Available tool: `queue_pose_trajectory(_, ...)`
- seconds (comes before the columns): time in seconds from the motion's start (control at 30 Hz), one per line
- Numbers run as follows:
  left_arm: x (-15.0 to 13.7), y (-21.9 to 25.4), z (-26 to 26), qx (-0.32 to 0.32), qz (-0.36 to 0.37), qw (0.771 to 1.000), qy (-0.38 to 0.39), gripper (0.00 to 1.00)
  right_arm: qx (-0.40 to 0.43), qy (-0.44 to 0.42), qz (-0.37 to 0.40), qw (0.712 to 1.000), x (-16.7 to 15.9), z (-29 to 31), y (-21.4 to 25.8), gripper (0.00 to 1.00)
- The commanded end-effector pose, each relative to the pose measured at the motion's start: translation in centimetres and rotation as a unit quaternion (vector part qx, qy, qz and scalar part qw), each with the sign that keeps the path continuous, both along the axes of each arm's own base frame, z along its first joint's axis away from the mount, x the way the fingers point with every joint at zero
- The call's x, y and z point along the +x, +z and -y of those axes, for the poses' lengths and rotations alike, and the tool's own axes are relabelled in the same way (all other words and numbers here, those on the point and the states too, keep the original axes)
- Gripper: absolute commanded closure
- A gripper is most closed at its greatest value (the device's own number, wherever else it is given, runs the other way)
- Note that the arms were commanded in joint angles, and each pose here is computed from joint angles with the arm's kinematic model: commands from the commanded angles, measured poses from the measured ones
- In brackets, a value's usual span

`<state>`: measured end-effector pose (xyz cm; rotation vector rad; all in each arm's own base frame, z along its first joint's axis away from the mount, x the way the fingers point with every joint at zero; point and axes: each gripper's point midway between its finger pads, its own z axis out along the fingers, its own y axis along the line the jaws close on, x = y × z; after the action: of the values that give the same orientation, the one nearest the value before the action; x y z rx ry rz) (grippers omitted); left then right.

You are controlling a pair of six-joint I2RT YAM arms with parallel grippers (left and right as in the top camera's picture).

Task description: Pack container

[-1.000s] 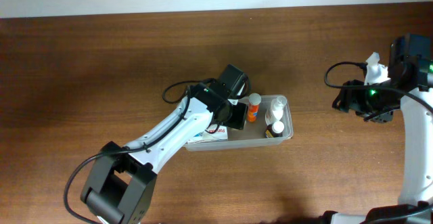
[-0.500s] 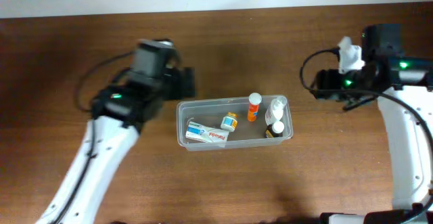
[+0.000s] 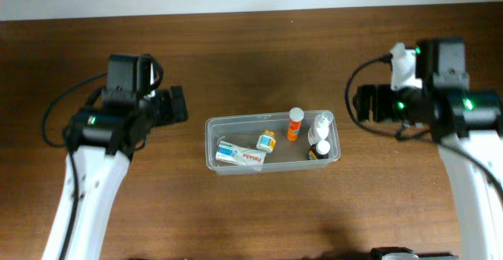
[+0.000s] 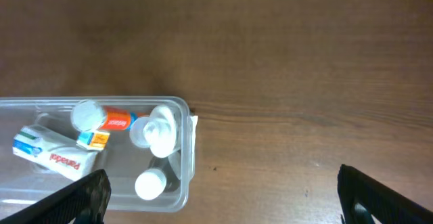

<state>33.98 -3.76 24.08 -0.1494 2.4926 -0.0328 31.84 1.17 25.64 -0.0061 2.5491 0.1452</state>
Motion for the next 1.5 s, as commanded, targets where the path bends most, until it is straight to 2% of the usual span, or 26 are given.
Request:
queue_pose_trajectory(0.0,-4.0,2.9,0.5,-0.006,0.081,0.996,-0.032,0.01,0.0,-0.026,0.07,0.997,-4.0,0.2,1.2,0.02)
queue_pose_trajectory(0.03,-6.4,2.9,0.5,-0.011,0.113,0.993,-0.039,0.0,-0.008,-0.032,0.103,0.994,-6.2,0.5,0.8,0.02)
queue_pose_trajectory(0.13,-9.9,1.7,-0.8,-0.018,0.153,0.988,-0.016,0.01,-0.022,-0.046,0.152,0.987,-9.6,1.2,0.2,0.02)
queue_pose_trajectory(0.27,-13.1,0.5,-1.7,-0.026,0.21,0.977,-0.011,0.01,-0.02,-0.047,0.221,0.974,-13.1,1.1,-0.1,0.02)
queue_pose_trajectory(0.43,-16.9,-2.2,-2.6,-0.016,0.166,0.986,-0.012,0.01,-0.018,-0.046,0.258,0.965,-15.2,1.0,0.6,0.01)
queue_pose_trajectory(0.5,-18.7,-4.4,-3.1,-0.003,0.11,0.994,-0.013,0.01,-0.018,-0.046,0.261,0.964,-15.3,1.0,0.7,0.02)
queue_pose_trajectory(0.9,-18.8,-4.6,-3.1,-0.004,0.106,0.994,-0.012,0.01,-0.041,-0.053,0.222,0.973,-16.5,1.7,-1.1,0.02)
queue_pose_trajectory(1.0,-18.8,-4.6,-3.1,-0.004,0.106,0.994,-0.012,0.01,-0.033,-0.045,0.237,0.97,-16.5,1.3,-1.4,0.02)
queue_pose_trajectory(1.13,-18.8,-4.6,-3.1,-0.004,0.106,0.994,-0.012,0.01,-0.02,-0.031,0.27,0.962,-14.6,0.7,-3.8,0.02)
queue_pose_trajectory(1.33,-18.8,-4.6,-3.1,-0.004,0.106,0.994,-0.012,0.01,0.017,0.023,0.416,0.909,-9.5,-1.5,-5.7,0.02)
queue_pose_trajectory(1.47,-18.8,-4.6,-3.1,-0.004,0.106,0.994,-0.012,0.01,-0.019,0.04,0.474,0.879,-8.3,-1.4,-5.3,0.02)
